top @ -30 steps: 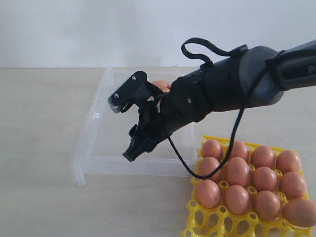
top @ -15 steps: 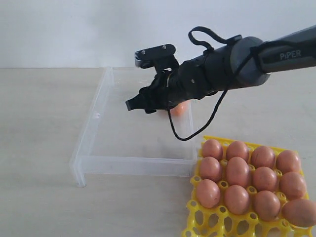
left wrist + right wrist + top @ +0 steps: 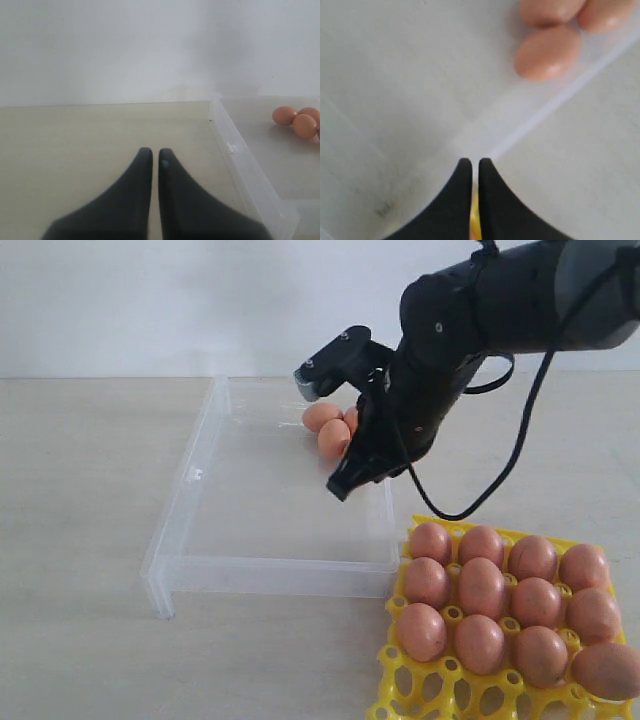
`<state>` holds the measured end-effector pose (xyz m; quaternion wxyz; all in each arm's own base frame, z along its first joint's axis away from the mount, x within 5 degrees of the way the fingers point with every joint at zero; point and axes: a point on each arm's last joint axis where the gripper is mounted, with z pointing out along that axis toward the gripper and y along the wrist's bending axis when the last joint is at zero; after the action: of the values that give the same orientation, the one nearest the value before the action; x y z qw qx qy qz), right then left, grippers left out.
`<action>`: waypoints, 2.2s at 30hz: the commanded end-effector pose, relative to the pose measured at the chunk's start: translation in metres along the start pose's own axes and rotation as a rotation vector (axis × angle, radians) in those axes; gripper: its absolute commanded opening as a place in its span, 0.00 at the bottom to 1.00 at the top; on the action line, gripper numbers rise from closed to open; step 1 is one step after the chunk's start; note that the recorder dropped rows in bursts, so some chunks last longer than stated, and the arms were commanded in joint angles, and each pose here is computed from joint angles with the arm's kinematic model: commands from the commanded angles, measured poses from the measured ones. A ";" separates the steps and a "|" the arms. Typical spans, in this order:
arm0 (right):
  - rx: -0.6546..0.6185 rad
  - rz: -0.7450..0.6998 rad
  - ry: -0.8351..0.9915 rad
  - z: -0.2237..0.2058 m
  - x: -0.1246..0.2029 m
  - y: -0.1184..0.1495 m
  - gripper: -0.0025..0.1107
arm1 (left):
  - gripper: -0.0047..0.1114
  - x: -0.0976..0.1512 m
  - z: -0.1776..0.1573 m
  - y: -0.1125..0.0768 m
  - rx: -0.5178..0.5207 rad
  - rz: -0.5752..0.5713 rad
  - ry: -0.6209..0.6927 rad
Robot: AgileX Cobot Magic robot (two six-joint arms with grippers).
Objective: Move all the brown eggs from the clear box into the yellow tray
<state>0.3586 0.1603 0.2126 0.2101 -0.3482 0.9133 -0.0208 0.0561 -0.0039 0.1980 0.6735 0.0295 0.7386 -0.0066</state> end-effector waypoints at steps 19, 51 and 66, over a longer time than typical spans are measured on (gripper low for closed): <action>-0.290 0.562 0.240 -0.040 0.043 -0.090 0.02 | 0.08 0.001 0.000 0.000 0.004 0.002 -0.002; -0.044 0.451 -0.391 0.114 -0.060 -0.044 0.41 | 0.08 0.001 0.000 0.000 0.004 0.002 -0.002; -0.030 0.515 -0.396 0.144 -0.052 -0.043 0.41 | 0.08 0.001 0.000 0.000 0.004 0.002 -0.002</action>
<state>0.4770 0.1787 0.1140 0.3773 -0.1108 0.9121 0.1162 0.0561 -0.0039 0.1980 0.6735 0.0295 0.7386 -0.0066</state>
